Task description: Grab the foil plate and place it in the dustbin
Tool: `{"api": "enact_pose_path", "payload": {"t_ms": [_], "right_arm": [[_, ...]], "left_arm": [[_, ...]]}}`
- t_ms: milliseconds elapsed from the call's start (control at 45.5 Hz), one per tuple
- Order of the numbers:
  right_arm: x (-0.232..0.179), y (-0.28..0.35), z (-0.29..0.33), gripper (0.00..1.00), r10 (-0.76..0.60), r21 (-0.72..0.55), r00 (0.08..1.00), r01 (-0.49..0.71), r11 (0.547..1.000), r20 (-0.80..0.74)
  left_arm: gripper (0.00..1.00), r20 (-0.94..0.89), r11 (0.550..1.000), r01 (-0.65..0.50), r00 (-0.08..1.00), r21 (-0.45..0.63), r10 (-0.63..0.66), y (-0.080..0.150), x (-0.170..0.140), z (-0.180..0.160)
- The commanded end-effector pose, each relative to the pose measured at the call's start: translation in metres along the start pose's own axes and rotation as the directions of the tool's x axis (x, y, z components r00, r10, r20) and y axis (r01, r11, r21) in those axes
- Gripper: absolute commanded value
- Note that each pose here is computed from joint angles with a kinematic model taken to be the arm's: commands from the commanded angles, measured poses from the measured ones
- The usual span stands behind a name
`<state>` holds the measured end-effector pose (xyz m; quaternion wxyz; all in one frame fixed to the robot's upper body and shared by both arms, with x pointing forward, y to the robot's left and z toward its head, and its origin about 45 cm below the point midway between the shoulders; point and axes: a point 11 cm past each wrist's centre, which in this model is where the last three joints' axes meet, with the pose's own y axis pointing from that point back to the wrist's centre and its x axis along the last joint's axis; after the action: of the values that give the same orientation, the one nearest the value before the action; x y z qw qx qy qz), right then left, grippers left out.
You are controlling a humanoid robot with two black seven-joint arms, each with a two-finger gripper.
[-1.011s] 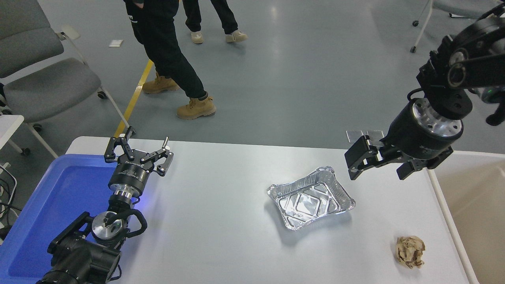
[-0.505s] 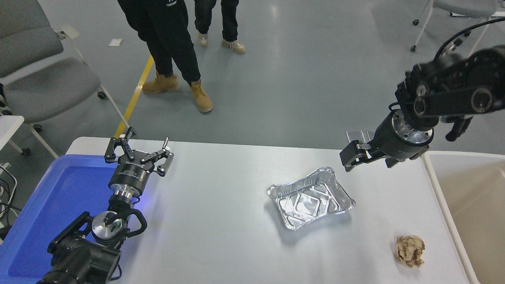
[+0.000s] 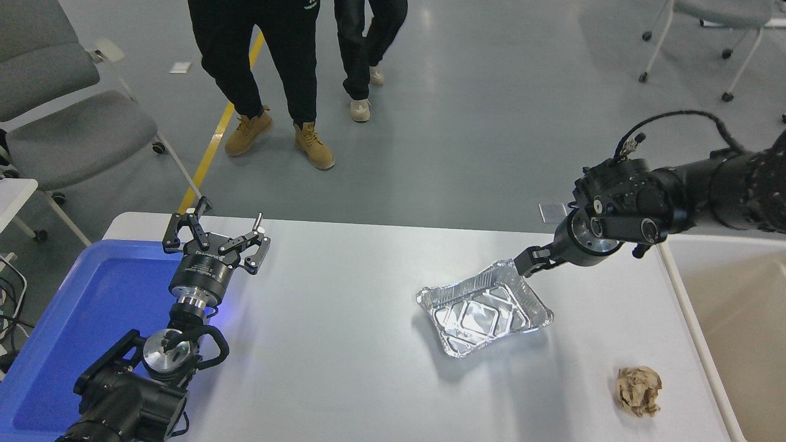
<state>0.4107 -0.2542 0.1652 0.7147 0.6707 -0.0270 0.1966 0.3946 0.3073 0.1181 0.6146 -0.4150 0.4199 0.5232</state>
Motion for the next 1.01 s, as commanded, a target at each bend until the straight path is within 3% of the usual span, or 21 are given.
{"api": "enact_pose_path", "payload": {"t_ms": [0, 923, 989], "right_arm": [[-0.009, -0.036, -0.01, 1.0, 0.027, 0.01, 1.0, -0.027, 1.0, 0.0], [-0.041, -0.092, 0.004, 1.0, 0.092, -0.068, 0.995, -0.093, 0.993, -0.028], [-0.045, -0.094, 0.004, 0.97, 0.089, -0.066, 0.996, -0.091, 0.994, -0.025]], "left_arm": [[0.99, 0.0, 1.0, 0.0, 1.0, 0.001, 0.0, 0.0, 0.0, 0.0], [0.99, 0.0, 1.0, 0.0, 1.0, 0.001, 0.0, 0.0, 0.0, 0.0], [0.99, 0.0, 1.0, 0.0, 1.0, -0.001, 0.0, 0.0, 0.0, 0.0]]}}
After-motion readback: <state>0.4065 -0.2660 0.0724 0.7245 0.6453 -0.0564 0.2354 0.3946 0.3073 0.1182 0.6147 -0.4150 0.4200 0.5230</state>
